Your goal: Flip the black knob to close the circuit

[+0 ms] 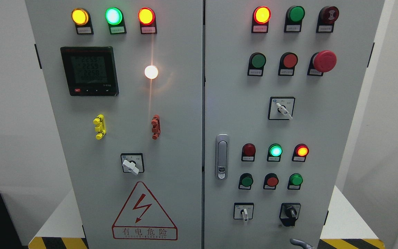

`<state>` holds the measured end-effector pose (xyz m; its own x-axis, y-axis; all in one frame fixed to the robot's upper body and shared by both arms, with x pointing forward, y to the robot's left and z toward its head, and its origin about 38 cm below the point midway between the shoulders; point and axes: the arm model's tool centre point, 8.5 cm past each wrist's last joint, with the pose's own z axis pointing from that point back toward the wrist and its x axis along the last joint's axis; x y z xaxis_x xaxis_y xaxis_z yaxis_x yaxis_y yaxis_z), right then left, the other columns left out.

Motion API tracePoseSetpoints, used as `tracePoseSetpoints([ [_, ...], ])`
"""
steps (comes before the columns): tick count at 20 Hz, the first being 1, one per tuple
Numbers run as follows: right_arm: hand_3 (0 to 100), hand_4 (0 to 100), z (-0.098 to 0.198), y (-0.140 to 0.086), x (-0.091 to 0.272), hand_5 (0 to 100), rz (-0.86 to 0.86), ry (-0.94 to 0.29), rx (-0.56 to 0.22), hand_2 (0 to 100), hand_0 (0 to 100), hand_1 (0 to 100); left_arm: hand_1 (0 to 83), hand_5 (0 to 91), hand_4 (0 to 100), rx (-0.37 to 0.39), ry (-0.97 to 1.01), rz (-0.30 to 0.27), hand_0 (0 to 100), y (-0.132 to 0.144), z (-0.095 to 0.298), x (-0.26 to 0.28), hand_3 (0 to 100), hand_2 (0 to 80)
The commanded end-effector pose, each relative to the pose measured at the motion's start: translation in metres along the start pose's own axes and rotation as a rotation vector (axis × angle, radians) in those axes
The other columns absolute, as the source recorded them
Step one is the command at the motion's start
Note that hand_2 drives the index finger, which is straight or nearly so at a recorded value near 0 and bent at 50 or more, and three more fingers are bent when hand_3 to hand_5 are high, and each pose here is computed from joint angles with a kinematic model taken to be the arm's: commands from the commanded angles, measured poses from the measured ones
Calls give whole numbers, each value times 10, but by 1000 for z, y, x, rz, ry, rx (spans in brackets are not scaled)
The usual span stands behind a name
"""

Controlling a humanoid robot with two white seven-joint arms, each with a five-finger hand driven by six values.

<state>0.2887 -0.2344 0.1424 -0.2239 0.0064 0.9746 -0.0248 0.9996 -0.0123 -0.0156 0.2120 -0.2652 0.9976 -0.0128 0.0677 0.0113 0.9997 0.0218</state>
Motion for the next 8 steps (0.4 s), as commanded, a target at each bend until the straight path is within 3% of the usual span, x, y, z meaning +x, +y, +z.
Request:
tracePoseSetpoints([
  [1, 0, 0, 50, -3, 0, 0, -234, -30, 1, 0, 0, 53, 556, 0, 0, 1, 0, 0, 120, 0, 0, 0, 0, 0],
  [8, 0, 0, 64, -3, 0, 0, -241, -55, 13, 0, 0, 8, 556, 0, 0, 1, 0, 0, 120, 0, 0, 0, 0, 0],
])
